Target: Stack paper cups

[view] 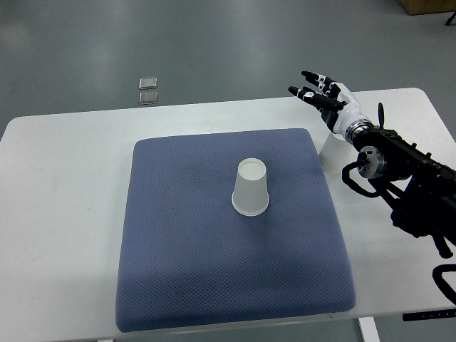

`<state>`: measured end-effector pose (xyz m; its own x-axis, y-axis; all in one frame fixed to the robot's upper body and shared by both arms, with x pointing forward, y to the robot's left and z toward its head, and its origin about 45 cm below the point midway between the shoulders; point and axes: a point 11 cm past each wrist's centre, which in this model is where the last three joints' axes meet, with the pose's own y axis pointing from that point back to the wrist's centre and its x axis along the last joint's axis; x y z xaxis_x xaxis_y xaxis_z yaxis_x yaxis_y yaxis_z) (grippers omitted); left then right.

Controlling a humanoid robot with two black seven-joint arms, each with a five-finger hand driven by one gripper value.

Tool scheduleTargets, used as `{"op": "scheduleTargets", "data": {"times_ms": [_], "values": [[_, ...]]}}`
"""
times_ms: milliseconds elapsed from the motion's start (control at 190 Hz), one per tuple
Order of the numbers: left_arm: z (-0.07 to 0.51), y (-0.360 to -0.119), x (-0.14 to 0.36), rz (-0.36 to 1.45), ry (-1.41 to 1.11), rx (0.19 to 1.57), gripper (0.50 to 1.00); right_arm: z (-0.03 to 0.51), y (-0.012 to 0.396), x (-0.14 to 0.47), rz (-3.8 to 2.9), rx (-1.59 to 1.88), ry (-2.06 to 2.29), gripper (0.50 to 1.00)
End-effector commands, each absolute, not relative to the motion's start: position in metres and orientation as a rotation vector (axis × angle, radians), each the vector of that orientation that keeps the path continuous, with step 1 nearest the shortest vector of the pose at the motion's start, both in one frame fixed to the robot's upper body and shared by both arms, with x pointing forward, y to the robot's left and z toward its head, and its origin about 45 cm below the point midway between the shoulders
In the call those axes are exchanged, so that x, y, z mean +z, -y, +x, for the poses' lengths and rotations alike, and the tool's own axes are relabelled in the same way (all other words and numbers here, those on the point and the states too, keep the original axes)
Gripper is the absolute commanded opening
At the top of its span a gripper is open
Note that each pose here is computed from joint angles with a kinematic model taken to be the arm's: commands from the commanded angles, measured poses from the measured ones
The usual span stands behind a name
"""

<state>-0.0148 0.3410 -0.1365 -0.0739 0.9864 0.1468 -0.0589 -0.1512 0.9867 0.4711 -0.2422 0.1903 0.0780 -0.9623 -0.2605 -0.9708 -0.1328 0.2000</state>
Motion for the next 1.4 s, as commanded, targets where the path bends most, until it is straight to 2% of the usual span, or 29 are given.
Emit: {"op": "scheduleTargets", "data": {"times_ms": [0,654,928,1392], "values": [[-0.015,-0.34,-0.137,1.232,-1.14,1.399,1.0,0.471,0.243,0.19,-2.289,0.518,-2.05,0.915],[-0.015,-0.341,-0.137,1.236,-1.14,1.4,1.0,0.472,0.243,0.184,-2.292,0.562,-2.013,0.915],[-0.015,-0.341,-0.137,1.236,-1.14,1.4,1.0,0.473,0.231,0.187,-2.3,0.561,-1.975,0.915],[-0.015,-0.341,-0.137,1.234,-1.138,1.401,1.0,0.474,0.237,0.188,-2.305,0.544,-1.993,0.915]]}}
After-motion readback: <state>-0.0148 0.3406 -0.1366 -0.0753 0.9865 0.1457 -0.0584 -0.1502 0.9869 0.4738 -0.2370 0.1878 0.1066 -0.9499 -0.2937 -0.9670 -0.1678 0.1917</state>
